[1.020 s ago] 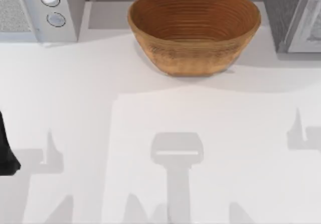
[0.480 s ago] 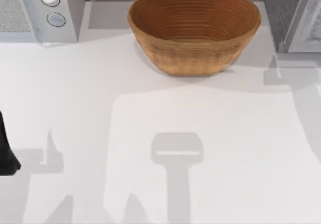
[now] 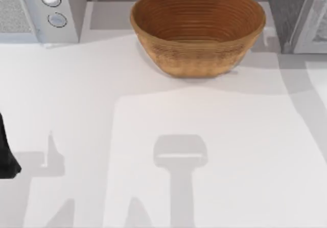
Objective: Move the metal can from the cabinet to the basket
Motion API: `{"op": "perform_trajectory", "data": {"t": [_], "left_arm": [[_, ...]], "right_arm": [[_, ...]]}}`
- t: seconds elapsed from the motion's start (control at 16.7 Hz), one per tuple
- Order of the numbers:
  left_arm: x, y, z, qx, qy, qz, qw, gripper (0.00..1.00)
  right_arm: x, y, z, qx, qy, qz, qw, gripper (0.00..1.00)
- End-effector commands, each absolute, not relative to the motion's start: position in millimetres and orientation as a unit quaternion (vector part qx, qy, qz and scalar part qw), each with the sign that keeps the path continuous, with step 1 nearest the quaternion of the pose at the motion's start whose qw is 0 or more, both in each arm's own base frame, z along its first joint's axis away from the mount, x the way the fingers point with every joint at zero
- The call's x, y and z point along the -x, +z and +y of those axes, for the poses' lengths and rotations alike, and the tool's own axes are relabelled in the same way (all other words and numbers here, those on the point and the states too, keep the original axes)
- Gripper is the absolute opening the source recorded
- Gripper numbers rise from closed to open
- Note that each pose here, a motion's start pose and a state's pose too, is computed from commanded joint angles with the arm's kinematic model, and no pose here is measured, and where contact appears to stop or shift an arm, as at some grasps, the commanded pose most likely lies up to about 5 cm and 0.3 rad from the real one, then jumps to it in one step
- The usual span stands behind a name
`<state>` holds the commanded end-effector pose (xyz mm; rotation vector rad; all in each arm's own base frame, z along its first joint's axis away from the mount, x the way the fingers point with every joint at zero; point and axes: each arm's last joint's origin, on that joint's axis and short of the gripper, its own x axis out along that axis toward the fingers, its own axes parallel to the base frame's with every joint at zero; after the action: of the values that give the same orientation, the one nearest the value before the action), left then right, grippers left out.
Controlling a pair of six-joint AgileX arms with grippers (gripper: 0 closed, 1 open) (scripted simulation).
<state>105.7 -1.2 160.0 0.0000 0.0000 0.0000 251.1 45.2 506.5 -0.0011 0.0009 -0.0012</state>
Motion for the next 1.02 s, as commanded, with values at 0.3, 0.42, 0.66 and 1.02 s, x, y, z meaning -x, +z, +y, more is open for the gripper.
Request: {"op": "perform_trajectory", "data": {"t": [0.3, 0.42, 0.66, 1.02], "left_arm": [[-105.7, 160.0, -1.2, 0.0, 0.0, 0.0, 1.0, 1.0], [-105.7, 160.0, -1.2, 0.0, 0.0, 0.0, 1.0, 1.0], [-105.7, 160.0, -1.2, 0.0, 0.0, 0.0, 1.0, 1.0], [-105.7, 160.0, -1.2, 0.0, 0.0, 0.0, 1.0, 1.0]], "right_arm": [[-256.2, 510.0, 47.3, 0.0, 0.0, 0.0, 1.0, 1.0], [-255.4, 510.1, 46.0, 0.0, -0.002, -0.001, 1.0, 1.0], [-258.6, 508.1, 47.0, 0.001, -0.003, -0.003, 1.0, 1.0], [-259.6, 507.8, 47.1, 0.001, -0.004, -0.007, 1.0, 1.0]]}}
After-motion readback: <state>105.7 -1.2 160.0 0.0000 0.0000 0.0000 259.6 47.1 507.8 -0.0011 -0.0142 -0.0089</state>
